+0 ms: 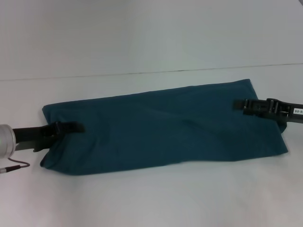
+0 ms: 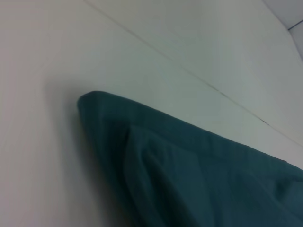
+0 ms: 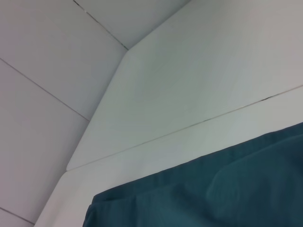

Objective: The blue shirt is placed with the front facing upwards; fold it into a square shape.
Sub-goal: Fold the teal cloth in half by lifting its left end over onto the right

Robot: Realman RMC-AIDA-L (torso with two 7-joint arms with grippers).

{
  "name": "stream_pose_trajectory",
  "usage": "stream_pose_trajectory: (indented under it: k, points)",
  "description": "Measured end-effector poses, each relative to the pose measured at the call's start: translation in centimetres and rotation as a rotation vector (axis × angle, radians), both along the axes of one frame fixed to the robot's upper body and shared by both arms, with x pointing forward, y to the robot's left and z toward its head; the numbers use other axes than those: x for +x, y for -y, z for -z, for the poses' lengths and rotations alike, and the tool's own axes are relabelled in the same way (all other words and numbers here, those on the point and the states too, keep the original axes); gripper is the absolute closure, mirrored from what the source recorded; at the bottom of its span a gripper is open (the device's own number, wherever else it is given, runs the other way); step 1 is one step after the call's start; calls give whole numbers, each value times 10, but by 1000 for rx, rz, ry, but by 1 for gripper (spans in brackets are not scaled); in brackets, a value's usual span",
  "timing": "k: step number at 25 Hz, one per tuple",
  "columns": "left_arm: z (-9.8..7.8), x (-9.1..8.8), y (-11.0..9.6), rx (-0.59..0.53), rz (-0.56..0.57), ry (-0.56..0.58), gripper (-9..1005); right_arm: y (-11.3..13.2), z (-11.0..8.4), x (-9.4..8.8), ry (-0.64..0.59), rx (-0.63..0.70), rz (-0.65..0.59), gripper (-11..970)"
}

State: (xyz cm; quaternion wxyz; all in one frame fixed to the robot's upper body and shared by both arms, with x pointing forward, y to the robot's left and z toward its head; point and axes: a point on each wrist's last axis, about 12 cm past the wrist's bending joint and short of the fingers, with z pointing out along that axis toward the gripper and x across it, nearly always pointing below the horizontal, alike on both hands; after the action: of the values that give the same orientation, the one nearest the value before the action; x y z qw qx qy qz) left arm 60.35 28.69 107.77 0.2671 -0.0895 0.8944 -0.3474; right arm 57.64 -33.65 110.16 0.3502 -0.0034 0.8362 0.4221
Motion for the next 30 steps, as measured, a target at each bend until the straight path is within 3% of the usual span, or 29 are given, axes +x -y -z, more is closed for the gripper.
stream_pose_trajectory:
  k: [3, 14, 22, 30]
  points:
    - [1, -1, -2, -1, -4, -10, 175, 0, 0, 0, 0, 1, 0, 255]
    - [4, -3, -2, 11, 3, -28, 647, 3, 2, -4, -7, 3, 6, 256]
    - [-9, -5, -1, -79, 68, 39, 877, 3, 2, -4, -7, 3, 6, 256]
    - [-20, -8, -12, -120, 68, 92, 906, 4, 2, -4, -7, 6, 10, 256]
